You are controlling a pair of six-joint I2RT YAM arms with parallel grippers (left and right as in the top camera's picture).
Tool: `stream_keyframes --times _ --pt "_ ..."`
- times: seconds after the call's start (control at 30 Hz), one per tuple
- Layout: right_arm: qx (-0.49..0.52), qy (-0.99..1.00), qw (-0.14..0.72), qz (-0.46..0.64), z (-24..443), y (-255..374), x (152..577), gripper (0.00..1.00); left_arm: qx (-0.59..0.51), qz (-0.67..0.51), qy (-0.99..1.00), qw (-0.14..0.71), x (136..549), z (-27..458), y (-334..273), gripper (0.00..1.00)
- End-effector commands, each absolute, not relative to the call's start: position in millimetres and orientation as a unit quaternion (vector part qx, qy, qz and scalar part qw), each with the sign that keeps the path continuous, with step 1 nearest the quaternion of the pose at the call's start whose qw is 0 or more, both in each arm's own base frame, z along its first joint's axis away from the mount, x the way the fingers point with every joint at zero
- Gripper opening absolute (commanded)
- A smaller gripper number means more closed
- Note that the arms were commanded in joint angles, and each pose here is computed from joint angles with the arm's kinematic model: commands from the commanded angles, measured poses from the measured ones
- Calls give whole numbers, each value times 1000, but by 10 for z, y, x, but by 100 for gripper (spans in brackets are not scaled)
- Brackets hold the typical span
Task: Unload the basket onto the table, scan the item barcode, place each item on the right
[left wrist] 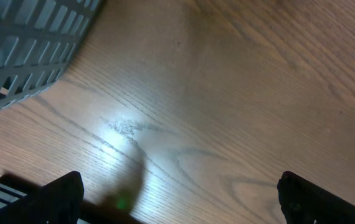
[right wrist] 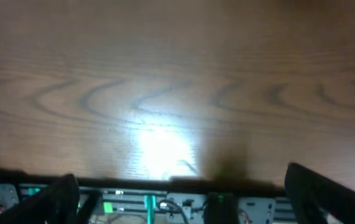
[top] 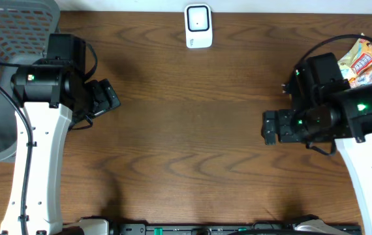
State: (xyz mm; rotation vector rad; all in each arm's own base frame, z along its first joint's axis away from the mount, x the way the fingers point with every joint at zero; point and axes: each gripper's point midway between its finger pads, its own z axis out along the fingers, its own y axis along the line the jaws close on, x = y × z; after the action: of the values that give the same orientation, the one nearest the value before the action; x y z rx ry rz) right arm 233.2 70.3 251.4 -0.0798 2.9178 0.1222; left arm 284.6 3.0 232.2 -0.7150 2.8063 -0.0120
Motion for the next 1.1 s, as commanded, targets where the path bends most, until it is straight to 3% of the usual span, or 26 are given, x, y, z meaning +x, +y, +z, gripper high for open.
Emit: stream_keyframes --times 0.0,0.57,1.07 --pt "-97 983 150 43 2469 728 2340 99 -250 0 961 118 2839 2308 43 98" --pt "-67 875 478 19 2148 195 2377 99 -250 0 961 118 2839 2308 43 98" --pt "-87 739 668 -8 2026 178 2468 99 -250 0 961 118 2839 2308 43 98"
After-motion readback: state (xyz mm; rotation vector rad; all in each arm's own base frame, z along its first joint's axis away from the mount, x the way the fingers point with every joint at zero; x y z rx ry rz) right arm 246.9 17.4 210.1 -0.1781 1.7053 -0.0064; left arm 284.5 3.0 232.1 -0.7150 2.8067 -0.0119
